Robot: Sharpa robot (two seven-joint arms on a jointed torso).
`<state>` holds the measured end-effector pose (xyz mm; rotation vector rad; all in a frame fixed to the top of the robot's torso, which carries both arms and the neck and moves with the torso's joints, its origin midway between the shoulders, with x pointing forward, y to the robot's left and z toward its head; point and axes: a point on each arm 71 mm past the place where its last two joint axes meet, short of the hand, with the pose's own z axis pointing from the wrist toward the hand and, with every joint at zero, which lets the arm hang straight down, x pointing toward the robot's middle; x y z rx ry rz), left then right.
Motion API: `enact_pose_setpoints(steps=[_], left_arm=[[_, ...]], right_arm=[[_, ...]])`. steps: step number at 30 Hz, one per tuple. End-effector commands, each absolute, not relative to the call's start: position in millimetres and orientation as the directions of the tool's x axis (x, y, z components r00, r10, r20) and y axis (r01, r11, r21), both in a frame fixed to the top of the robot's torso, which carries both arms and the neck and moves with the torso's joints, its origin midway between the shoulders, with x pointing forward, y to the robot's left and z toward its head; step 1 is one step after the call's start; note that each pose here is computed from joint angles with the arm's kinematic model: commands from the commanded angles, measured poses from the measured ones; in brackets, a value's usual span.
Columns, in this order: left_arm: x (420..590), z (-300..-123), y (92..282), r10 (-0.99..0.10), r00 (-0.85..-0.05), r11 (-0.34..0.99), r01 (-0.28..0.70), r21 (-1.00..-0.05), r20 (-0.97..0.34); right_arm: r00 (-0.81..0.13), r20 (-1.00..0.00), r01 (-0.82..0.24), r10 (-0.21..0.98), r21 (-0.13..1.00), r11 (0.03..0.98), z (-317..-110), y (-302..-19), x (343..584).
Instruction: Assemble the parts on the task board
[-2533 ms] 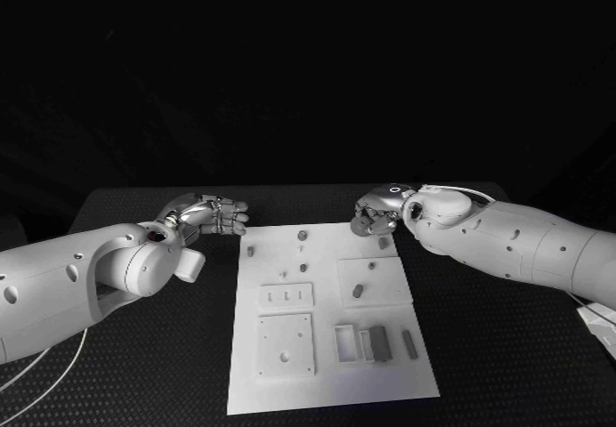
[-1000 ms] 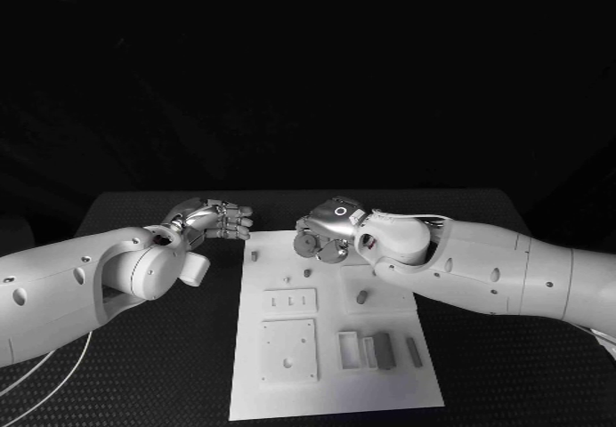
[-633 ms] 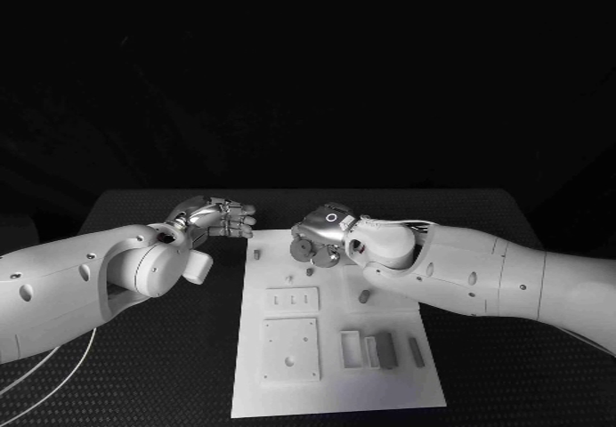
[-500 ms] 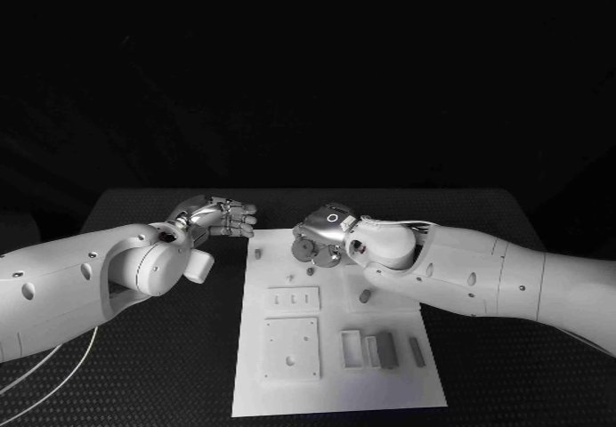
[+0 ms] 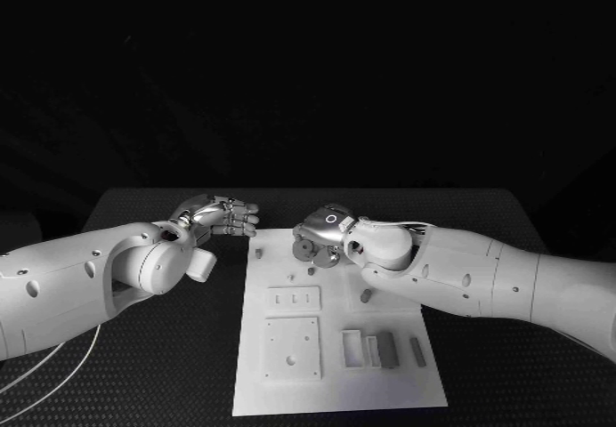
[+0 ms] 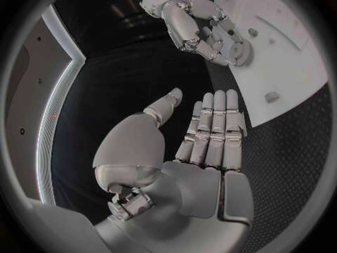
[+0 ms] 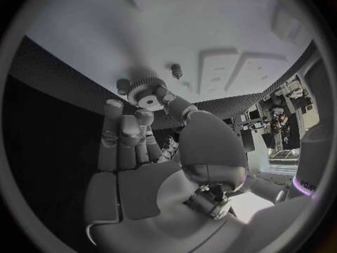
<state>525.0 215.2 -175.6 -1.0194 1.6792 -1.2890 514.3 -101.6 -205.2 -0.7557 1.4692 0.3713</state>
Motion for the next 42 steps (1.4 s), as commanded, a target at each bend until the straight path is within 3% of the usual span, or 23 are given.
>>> enact_pose_setpoints(steps=[1,25,42], left_arm=[[524.6,-174.1,213.2,-0.913,-0.395,0.164,-0.128,-0.978,-0.102],[524.4,-174.1,214.4,-0.913,-0.394,0.164,-0.129,-0.978,-0.102],[524.6,-174.2,214.3,-0.913,-0.395,0.165,-0.130,-0.978,-0.101]], right_arm=[[0.099,-0.964,-0.649,-0.246,-0.250,0.719,-209,-103,516],[0.053,-0.960,-0.644,-0.275,-0.243,0.725,-220,-111,517],[0.038,-0.973,-0.643,-0.229,-0.200,0.739,-220,-113,518]])
